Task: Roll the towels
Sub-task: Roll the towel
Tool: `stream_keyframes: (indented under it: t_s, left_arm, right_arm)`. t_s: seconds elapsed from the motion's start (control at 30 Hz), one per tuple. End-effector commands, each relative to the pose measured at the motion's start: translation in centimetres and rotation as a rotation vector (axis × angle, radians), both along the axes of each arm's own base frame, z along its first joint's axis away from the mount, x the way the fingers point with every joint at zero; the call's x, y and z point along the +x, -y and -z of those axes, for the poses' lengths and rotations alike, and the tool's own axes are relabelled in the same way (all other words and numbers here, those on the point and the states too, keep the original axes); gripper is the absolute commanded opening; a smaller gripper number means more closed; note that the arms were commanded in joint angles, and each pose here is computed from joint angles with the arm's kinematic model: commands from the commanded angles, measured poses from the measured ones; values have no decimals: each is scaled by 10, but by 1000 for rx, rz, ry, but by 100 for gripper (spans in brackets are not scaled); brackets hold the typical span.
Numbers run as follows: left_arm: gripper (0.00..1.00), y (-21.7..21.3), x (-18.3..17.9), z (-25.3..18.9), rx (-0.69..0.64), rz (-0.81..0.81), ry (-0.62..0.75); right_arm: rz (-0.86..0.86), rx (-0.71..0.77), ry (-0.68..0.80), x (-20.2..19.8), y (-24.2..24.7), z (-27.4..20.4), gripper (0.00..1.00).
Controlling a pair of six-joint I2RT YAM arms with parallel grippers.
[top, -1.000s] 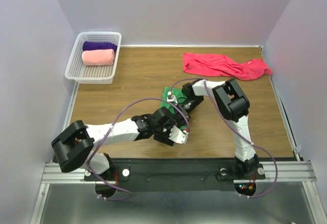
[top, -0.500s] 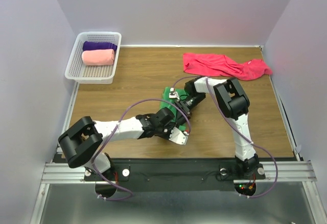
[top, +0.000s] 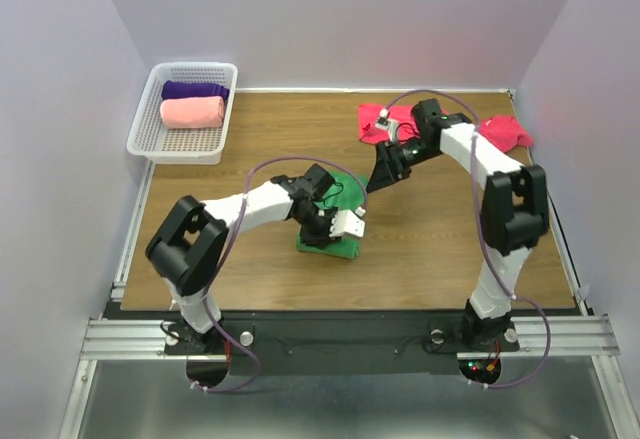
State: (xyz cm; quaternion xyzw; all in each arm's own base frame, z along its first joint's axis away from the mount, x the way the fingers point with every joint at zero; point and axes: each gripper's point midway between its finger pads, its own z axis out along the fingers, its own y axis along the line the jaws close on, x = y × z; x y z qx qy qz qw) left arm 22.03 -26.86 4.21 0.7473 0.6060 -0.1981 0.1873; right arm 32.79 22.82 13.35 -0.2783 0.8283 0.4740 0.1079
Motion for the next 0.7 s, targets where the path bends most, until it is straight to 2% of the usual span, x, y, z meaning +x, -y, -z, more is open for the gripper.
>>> stream_keyframes:
  t_s: [0.0, 0.13, 0.17, 0.2, 0.23, 0.27, 0.37, 0.5, 0.53, 0.57, 0.67]
  left_arm:
    - [33, -9, -7, 4, 38, -8, -216]
    - [35, -11, 11, 15, 65, -13, -363]
    - [35, -12, 14, 17, 69, -24, -388]
    - [36, -12, 16, 19, 65, -21, -404]
    - [37, -11, 22, 17, 63, -21, -413]
    - [39, -13, 25, 25, 67, -34, -446]
    - [41, -14, 31, 33, 84, -46, -507]
    - [41, -18, 35, 44, 121, -46, -559]
    - [41, -18, 36, 47, 128, -46, -570]
    - [41, -19, 37, 49, 130, -47, -578]
    - [41, -18, 42, 56, 137, -71, -591]
  right_arm:
    - [61, -64, 290, 14, 9, -39, 80]
    - [76, -206, 471, -1, 40, -49, 82]
    - [63, -234, 468, -4, 45, -38, 82]
    - [58, -241, 545, -11, 51, -52, 85]
    - [57, -267, 546, -20, 57, -46, 87]
    - [55, -256, 599, -29, 59, -60, 95]
    - [20, -271, 687, -41, 61, -70, 100]
    - [-161, -324, 770, -78, 20, -51, 100]
    - [-180, -387, 813, -79, 18, -44, 100]
    - [-207, -390, 851, -81, 8, -41, 100]
    - [-288, -477, 890, -82, -8, -17, 100]
